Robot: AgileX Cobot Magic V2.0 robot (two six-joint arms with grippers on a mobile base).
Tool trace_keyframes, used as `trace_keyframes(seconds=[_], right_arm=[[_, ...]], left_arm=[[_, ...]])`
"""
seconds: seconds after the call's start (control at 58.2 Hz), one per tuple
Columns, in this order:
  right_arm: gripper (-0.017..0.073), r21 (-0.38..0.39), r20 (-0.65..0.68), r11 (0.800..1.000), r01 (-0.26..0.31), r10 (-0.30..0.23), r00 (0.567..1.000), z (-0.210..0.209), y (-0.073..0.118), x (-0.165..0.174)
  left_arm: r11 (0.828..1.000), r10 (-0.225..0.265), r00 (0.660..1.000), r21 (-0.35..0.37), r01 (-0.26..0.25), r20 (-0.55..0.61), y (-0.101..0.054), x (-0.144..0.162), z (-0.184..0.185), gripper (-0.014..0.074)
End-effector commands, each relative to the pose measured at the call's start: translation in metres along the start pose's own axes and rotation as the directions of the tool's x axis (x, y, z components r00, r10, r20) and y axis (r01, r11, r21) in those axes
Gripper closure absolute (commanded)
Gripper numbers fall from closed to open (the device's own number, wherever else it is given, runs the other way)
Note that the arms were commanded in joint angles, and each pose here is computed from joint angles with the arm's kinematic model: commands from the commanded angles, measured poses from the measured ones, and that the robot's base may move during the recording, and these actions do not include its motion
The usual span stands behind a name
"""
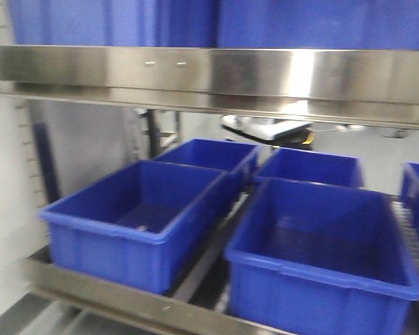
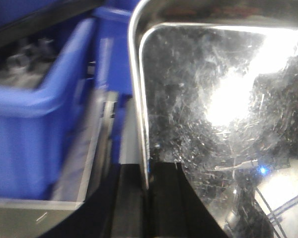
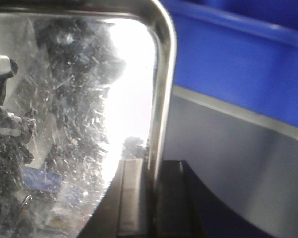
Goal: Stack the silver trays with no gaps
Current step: 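Drive up to the second rack holding the tray in both grippers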
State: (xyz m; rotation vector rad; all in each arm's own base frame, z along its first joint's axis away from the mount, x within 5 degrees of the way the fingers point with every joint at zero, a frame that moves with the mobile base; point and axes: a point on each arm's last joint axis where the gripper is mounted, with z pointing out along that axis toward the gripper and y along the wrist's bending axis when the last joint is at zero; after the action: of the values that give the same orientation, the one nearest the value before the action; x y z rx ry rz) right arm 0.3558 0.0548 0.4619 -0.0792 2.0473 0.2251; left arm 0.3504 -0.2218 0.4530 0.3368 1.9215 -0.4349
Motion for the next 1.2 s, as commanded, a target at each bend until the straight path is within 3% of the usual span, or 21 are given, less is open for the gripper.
trace_keyframes(seconds=[0.0, 1.185], right_arm=[[0.0640, -0.011, 0.064, 1.000, 0.012, -0.012, 0.998, -0.0061, 0.0035, -0.0076], [0.0640, -0.011, 0.064, 1.000, 0.012, -0.012, 0.998, -0.0061, 0.0035, -0.0076]], left_arm=[[1.000, 0.003, 0.998, 0.028, -0.005, 0.062, -0.0057, -0.0082, -0.0065, 0.0615], [1.000, 0.003, 0.998, 0.028, -0.005, 0.062, -0.0057, -0.0082, -0.0065, 0.0615]])
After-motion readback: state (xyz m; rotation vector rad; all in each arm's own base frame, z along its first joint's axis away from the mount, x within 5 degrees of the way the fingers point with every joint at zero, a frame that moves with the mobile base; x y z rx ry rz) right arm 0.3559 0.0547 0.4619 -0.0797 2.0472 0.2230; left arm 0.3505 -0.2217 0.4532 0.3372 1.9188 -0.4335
